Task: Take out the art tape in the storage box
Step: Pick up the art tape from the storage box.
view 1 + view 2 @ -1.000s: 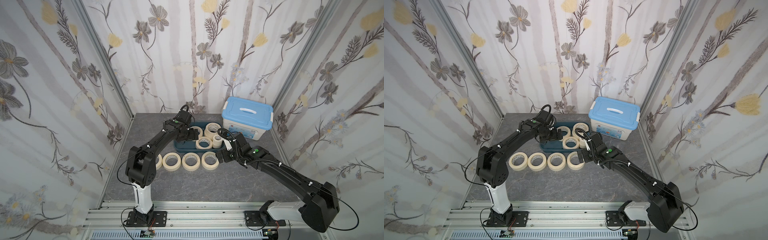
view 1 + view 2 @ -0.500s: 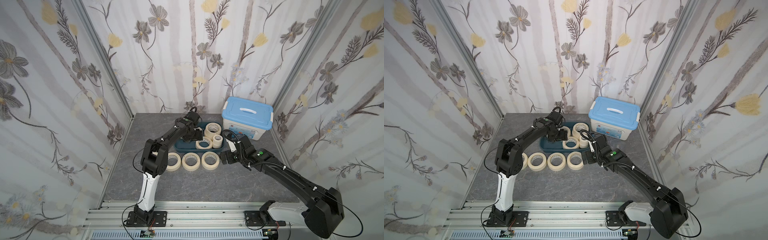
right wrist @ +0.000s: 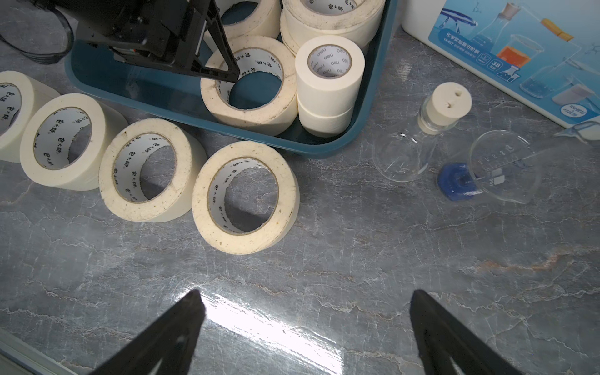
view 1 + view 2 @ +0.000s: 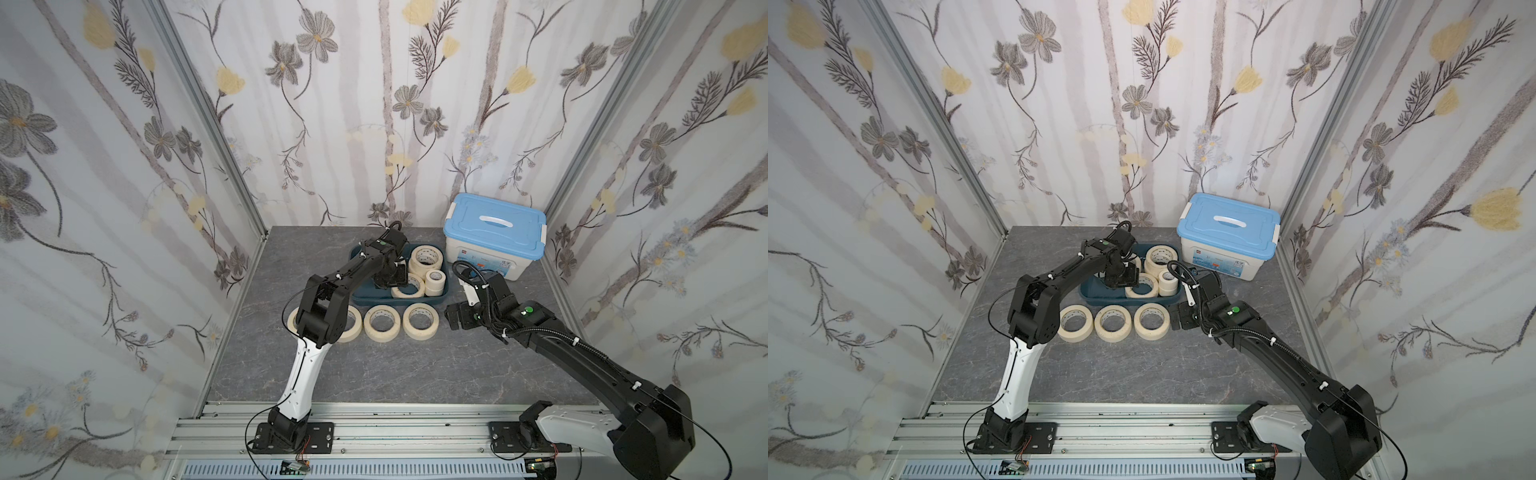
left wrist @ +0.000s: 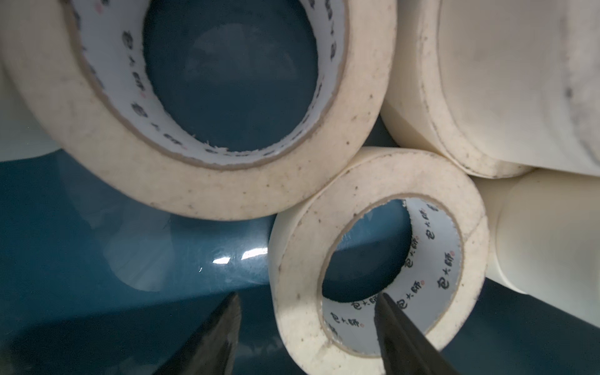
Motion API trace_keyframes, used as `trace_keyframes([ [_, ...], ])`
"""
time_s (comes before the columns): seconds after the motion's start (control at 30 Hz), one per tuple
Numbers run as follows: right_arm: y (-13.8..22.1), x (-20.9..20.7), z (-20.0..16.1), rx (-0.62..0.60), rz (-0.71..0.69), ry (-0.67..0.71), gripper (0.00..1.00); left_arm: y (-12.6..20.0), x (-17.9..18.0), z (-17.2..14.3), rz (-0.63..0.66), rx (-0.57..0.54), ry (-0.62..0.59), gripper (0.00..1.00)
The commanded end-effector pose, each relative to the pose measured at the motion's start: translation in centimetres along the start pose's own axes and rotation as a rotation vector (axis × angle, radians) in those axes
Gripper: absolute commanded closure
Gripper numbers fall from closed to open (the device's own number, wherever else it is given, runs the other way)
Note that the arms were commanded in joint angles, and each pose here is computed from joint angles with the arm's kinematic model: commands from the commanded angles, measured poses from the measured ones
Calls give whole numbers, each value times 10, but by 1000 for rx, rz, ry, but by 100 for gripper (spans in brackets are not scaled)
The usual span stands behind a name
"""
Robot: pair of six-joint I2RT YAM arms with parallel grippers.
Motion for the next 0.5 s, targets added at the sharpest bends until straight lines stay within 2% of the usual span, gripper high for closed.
trace_keyframes([
  [0.0, 1, 0, 0, -4, 8, -11, 0, -2, 1, -1, 7, 15, 8, 35],
  [0.47, -8, -6, -9, 36, -5, -17, 0, -5, -1, -1, 4, 17, 10, 55],
])
Point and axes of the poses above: each gripper's point midway between its finger pads, its own y axis back along the fingers, its own x axis along the line the jaws close on, z = x × y, the point moved 10 cm from there along y, back along the fingers, and after that the axes turned 3 degrees about -y, right-handed, at the moved point
